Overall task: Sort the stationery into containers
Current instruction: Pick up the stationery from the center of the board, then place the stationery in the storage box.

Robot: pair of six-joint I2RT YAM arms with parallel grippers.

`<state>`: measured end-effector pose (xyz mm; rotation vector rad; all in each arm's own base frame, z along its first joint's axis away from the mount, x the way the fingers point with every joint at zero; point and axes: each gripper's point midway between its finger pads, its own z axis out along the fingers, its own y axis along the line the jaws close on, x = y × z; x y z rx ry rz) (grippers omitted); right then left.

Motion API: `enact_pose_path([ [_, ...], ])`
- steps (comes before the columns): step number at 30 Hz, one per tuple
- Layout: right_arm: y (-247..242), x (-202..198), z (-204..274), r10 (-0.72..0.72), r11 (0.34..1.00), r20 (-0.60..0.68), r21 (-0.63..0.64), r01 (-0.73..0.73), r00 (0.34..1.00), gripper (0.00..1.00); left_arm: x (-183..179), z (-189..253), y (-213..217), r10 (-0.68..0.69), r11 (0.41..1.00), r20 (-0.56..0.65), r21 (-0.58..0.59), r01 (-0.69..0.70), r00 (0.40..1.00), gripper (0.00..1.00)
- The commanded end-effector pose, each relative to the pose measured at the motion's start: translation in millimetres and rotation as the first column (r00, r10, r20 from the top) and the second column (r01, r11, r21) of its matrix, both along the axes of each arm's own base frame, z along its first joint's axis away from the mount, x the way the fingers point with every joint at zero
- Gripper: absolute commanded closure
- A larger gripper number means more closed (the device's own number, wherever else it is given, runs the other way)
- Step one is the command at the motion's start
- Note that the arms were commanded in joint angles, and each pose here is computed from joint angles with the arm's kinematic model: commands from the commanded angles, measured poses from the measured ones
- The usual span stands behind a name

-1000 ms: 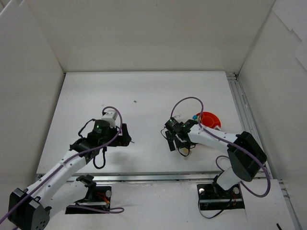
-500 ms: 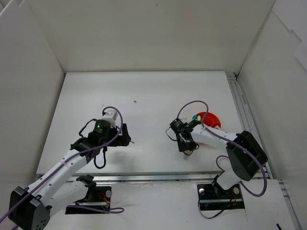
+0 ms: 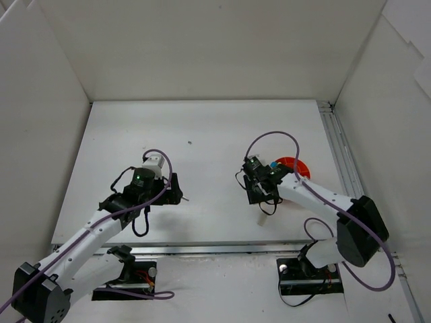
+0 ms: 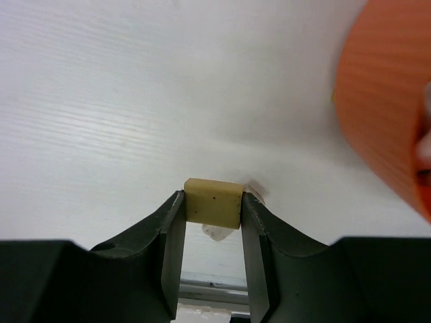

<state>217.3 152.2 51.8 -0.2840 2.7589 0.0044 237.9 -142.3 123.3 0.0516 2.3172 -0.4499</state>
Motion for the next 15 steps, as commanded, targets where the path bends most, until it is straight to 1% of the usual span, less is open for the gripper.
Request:
enact_pose_path([
  [1,13,43,68,0.043,0.992,0.211,0.109,-0.067,0.977,1.00,16,35,-1,0.018,1.000,0.103,-0.024,-0.015,0.995,0.00],
  [3,9,60,87,0.010,0.989,0.262,0.141,-0.049,0.965,1.00,18,39,-1,0.016,1.000,0.112,-0.026,-0.013,0.994,0.01],
  [6,-7,94,121,-0.077,0.978,0.355,0.209,0.002,0.932,1.00,22,45,-1,0.019,1.000,0.124,-0.020,-0.016,0.992,0.00],
  [8,-31,115,139,-0.179,0.968,0.394,0.232,0.091,0.902,1.00,24,49,-1,0.019,1.000,0.132,-0.013,-0.017,0.991,0.00],
  [9,-50,124,143,-0.242,0.961,0.408,0.225,0.159,0.880,1.00,27,50,2,0.032,0.999,0.132,-0.009,-0.031,0.991,0.01],
  [12,-82,140,157,-0.359,0.931,0.448,0.230,0.282,0.819,0.98,30,55,3,0.028,1.000,0.143,0.004,-0.029,0.989,0.01],
  [15,-124,151,161,-0.486,0.874,0.466,0.240,0.424,0.739,0.98,34,58,2,0.020,1.000,0.154,0.006,-0.021,0.988,0.00],
])
